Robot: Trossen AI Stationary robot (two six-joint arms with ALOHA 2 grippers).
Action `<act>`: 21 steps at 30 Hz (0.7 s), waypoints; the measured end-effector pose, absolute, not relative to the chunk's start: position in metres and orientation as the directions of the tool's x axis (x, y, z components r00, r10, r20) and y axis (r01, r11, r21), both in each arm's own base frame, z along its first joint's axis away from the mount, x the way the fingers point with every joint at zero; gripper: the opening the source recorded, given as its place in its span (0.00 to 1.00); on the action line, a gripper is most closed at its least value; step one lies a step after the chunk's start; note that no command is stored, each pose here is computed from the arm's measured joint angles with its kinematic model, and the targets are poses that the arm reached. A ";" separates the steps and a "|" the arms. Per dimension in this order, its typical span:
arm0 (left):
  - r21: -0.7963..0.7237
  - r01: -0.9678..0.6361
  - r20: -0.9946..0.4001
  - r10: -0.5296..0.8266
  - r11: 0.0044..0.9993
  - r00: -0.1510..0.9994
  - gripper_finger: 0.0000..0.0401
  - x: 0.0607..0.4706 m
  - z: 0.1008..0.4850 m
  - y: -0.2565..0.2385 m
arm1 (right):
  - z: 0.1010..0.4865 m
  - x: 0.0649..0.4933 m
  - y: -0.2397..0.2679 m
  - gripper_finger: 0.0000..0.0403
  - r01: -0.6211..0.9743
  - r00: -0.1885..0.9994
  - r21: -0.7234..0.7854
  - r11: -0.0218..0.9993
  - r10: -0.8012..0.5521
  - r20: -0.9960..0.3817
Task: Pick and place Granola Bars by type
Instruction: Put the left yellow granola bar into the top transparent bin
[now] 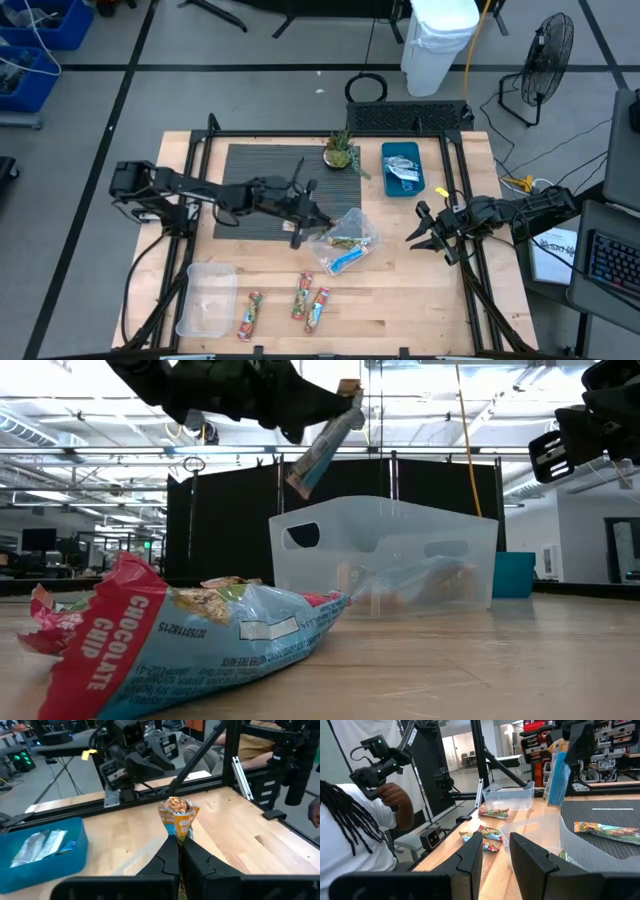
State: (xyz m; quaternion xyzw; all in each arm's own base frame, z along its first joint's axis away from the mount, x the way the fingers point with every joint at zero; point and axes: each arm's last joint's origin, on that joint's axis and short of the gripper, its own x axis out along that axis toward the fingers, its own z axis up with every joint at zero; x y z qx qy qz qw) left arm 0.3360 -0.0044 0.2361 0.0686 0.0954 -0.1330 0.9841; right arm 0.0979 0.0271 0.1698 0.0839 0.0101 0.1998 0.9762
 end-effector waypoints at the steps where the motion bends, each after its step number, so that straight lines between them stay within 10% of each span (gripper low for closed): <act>1: 0.107 0.280 -0.210 -0.253 0.954 0.944 0.01 0.338 0.235 -0.006 | 0.170 0.098 0.027 0.22 -0.388 0.920 0.168 0.906 0.392 0.014; 21: 0.106 0.326 -0.224 -0.297 0.939 0.928 0.04 0.346 0.225 -0.021 | 0.170 0.098 0.027 0.22 -0.389 0.920 0.168 0.906 0.392 0.014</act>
